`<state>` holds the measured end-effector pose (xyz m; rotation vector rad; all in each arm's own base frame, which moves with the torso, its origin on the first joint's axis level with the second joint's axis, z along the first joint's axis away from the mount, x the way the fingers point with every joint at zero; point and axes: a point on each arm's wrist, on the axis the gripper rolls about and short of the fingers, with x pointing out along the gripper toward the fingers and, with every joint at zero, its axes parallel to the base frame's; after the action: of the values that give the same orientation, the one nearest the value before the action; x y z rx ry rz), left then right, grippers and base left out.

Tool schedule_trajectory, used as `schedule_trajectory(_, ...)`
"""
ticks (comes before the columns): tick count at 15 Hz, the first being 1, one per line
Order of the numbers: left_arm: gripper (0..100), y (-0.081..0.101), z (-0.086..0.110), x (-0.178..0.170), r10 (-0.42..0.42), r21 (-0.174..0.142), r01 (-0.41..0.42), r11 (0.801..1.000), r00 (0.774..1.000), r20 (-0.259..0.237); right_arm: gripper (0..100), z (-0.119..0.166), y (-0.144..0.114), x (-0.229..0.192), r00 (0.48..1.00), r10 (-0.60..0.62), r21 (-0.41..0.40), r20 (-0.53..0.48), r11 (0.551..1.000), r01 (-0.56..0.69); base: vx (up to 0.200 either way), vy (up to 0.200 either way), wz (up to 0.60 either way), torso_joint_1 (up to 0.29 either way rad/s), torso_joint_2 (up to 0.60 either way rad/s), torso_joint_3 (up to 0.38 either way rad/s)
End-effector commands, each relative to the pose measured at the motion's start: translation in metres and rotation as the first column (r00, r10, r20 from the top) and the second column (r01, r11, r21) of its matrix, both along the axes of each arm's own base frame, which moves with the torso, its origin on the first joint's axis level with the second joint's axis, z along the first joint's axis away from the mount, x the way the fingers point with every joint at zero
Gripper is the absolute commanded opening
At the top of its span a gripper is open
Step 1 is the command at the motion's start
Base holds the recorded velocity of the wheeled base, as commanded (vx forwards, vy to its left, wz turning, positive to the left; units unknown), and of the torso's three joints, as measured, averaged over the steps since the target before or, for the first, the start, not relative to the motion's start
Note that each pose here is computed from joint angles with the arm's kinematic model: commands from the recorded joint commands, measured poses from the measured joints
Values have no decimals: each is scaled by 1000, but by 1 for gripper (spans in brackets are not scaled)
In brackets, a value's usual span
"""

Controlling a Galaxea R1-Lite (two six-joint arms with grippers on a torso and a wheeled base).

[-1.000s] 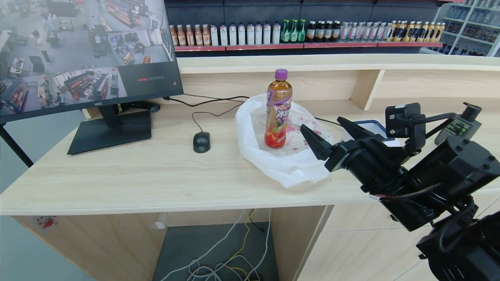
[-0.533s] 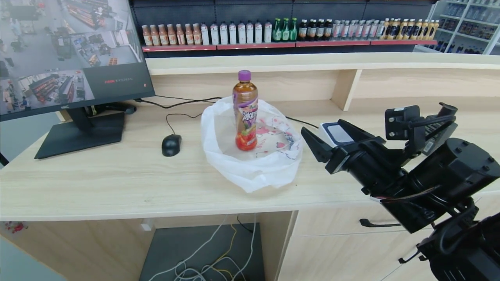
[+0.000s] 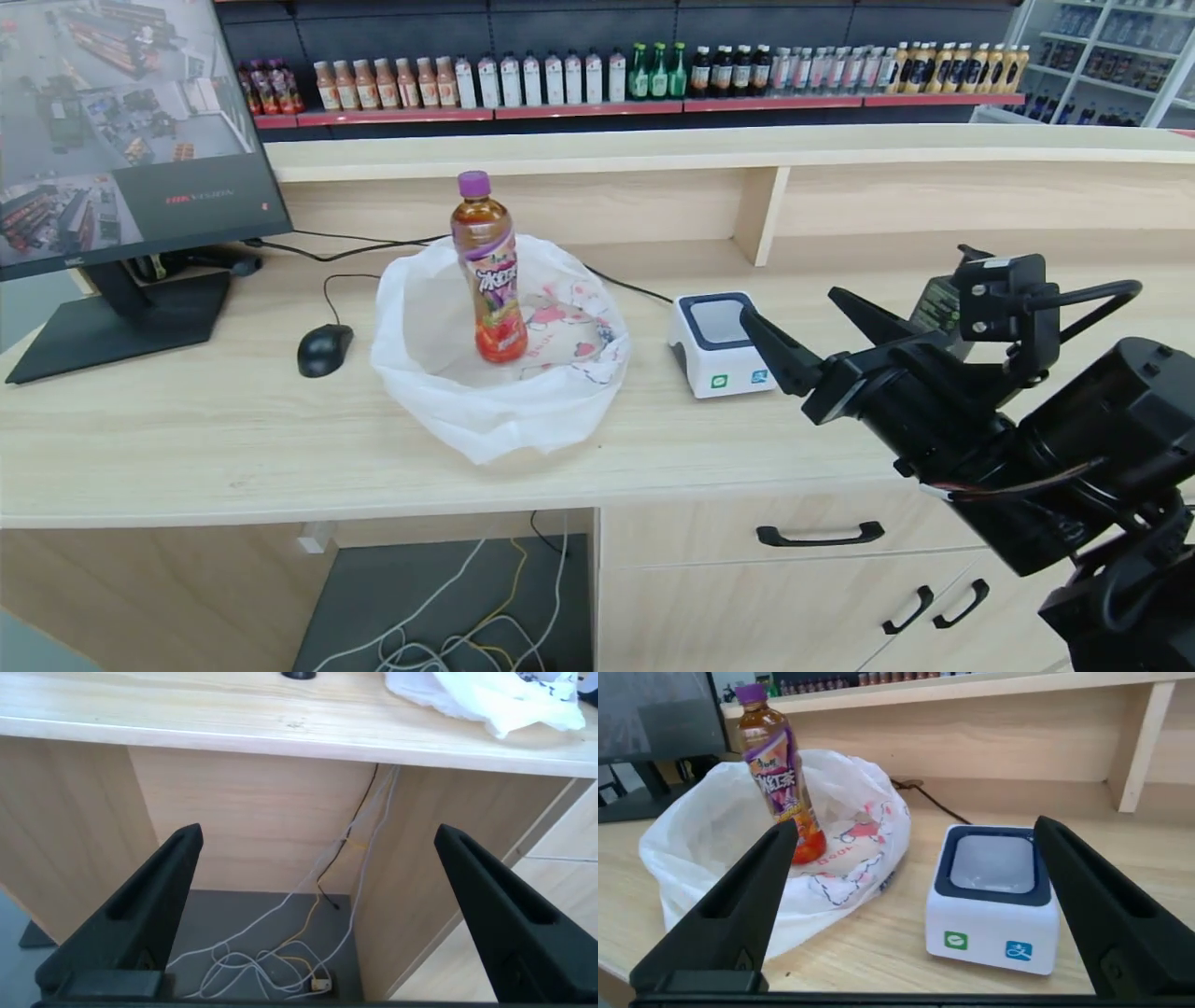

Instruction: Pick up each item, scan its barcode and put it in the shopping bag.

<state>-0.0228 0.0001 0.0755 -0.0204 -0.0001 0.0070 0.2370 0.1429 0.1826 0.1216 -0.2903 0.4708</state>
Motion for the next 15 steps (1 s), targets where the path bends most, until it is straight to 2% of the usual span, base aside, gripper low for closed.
schedule_trajectory(1, 100, 0, 0, 0, 1, 0, -1, 1000, 1000, 0, 100, 2, -2, -4, 1000, 0, 3, 5, 1000, 0, 0, -200, 0, 2, 7, -2)
schedule_trajectory(11, 100, 0, 0, 0, 1, -1, -1, 1000, 1000, 0, 100, 0, -6, -9, 1000, -1, -5, -8, 1000, 1, 0, -200, 0, 3, 1, 2)
schedule_trajectory(14, 100, 0, 0, 0, 1, 2, -1, 1000, 1000, 0, 100, -4, -19, -4, 998, -56, -15, -19, 998, 56, 0, -200, 0, -2, 1, 5)
schedule_trajectory(15, 100, 0, 0, 0, 1, 2, -1, 1000, 1000, 0, 100, -5, -25, -1, 996, -80, -19, -25, 997, 80, 0, 0, 0, 0, 0, 0)
